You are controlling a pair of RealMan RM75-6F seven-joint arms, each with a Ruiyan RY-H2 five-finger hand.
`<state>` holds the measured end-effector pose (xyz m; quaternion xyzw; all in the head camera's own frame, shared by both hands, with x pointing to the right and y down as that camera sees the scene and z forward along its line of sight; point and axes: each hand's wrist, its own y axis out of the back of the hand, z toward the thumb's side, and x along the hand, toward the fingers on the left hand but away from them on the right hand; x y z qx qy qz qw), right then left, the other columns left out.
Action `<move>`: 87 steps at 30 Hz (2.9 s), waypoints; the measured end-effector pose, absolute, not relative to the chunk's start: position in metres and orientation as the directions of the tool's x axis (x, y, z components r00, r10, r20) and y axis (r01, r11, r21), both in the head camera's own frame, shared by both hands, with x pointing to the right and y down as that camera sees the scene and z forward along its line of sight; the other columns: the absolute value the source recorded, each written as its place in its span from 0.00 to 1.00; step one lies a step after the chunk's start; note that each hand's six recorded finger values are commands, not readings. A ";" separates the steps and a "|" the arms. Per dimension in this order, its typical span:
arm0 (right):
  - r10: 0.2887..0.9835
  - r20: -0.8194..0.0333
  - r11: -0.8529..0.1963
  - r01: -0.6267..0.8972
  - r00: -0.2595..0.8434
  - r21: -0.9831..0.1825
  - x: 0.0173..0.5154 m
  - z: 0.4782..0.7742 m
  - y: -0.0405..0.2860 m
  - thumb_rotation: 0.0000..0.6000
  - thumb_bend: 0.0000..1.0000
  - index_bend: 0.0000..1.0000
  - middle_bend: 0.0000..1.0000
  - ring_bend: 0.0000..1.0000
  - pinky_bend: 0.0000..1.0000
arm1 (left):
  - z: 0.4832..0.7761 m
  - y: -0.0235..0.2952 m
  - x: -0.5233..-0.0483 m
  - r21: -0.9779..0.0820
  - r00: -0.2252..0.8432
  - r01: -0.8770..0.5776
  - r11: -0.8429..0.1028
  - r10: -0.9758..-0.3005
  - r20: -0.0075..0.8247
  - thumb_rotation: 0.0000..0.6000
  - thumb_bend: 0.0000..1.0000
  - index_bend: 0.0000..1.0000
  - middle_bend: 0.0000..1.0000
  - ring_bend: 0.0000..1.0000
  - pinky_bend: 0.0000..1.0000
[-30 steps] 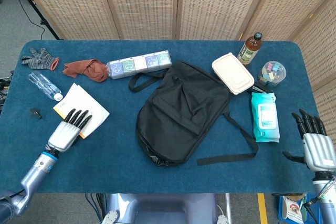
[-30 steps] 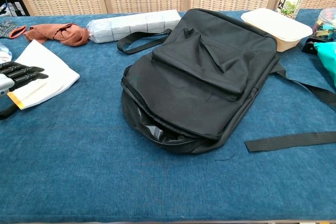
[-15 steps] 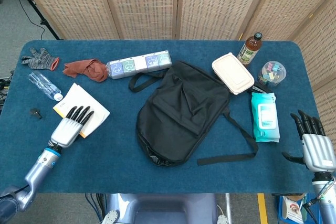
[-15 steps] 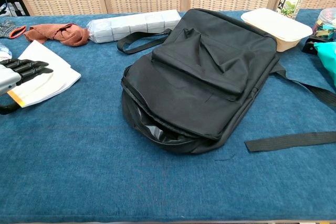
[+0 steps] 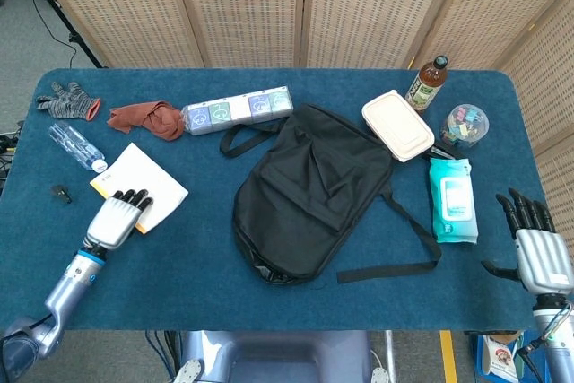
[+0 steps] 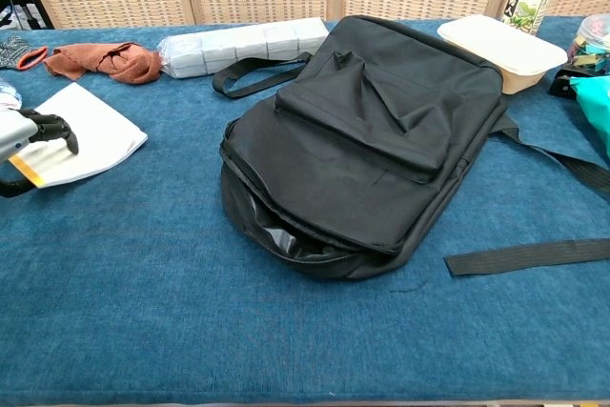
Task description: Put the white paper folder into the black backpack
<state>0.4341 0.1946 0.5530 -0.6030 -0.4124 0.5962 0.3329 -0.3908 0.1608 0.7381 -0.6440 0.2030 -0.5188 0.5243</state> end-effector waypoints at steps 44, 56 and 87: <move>0.673 -0.690 -0.738 0.291 0.266 -0.608 0.330 0.614 0.168 1.00 0.00 0.00 0.00 0.00 0.00 | 0.617 0.077 -0.366 -0.999 0.558 0.043 0.010 -0.830 0.016 1.00 0.50 0.75 0.61 0.56 0.66; 0.610 -0.703 -0.784 0.405 0.366 -0.470 0.244 0.648 0.156 1.00 0.00 0.08 0.09 0.00 0.00 | 0.562 0.075 -0.348 -0.995 0.613 -0.010 0.104 -0.785 -0.088 1.00 0.50 0.75 0.61 0.56 0.66; 0.574 -0.573 -0.818 0.429 0.585 -0.382 0.118 0.667 0.189 1.00 0.00 0.14 0.12 0.01 0.00 | 0.550 0.075 -0.350 -0.991 0.600 -0.025 0.135 -0.790 -0.122 1.00 0.50 0.75 0.61 0.56 0.66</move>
